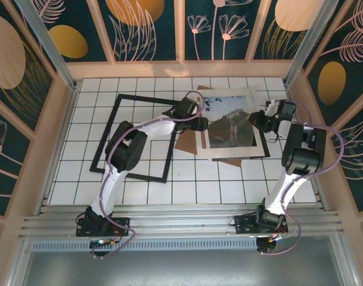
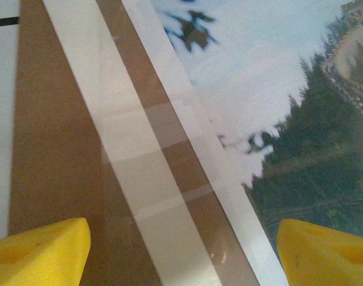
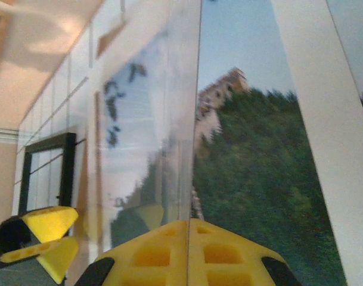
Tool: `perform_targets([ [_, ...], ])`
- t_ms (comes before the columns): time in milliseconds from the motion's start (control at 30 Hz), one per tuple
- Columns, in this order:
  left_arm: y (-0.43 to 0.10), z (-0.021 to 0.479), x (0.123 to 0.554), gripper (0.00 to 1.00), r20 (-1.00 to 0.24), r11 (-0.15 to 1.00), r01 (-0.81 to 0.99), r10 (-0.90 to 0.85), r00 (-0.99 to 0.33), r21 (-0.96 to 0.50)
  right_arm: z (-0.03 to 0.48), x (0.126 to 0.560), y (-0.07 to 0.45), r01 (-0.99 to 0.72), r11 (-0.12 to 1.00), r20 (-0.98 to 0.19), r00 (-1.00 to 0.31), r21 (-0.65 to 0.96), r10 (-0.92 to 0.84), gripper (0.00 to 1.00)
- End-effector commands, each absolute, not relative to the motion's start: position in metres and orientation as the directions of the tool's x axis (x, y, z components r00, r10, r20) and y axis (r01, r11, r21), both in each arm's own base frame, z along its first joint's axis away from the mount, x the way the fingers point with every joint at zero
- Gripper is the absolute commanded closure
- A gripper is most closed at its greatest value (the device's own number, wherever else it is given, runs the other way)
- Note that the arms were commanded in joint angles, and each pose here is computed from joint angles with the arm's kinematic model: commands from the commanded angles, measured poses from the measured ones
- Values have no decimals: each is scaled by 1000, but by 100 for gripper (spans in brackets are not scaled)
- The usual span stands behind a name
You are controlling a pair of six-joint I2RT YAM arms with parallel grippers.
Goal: Put the photo into the frame
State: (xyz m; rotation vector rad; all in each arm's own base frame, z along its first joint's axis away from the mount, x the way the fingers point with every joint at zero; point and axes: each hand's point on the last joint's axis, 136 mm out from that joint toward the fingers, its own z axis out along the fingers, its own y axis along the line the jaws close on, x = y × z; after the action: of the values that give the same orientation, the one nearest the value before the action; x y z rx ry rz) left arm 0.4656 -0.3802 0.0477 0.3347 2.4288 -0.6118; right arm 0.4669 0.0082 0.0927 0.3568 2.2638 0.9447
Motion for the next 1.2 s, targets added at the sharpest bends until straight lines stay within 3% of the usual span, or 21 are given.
perform_targets([
  [0,-361,142,479,17,-732,832,375,-53,-679,-409,166,464,21,-154,700,-588,-682,697,435,100],
  [333,-299,217,486,7,-723,665,412,-290,-627,-623,304,429,93,-508,680,-825,-498,529,269,100],
  [600,-274,253,487,1,-633,445,461,-417,-653,-768,382,401,143,-649,602,-881,-406,466,245,100],
  [667,-263,254,491,1,-640,474,445,-428,-638,-760,390,397,151,-654,590,-878,-410,473,249,100],
  [767,-226,235,504,3,-652,605,328,-453,-607,-726,396,397,157,-636,602,-871,-420,483,254,100],
  [933,-119,190,518,4,-699,818,19,-478,-531,-574,401,398,156,-607,616,-860,-428,501,278,100],
  [1067,-50,158,512,5,-713,881,-170,-460,-529,-442,400,397,165,-616,608,-860,-436,501,266,100],
  [1167,-57,152,507,7,-692,879,-103,-434,-576,-465,397,399,172,-628,595,-859,-443,501,256,100],
])
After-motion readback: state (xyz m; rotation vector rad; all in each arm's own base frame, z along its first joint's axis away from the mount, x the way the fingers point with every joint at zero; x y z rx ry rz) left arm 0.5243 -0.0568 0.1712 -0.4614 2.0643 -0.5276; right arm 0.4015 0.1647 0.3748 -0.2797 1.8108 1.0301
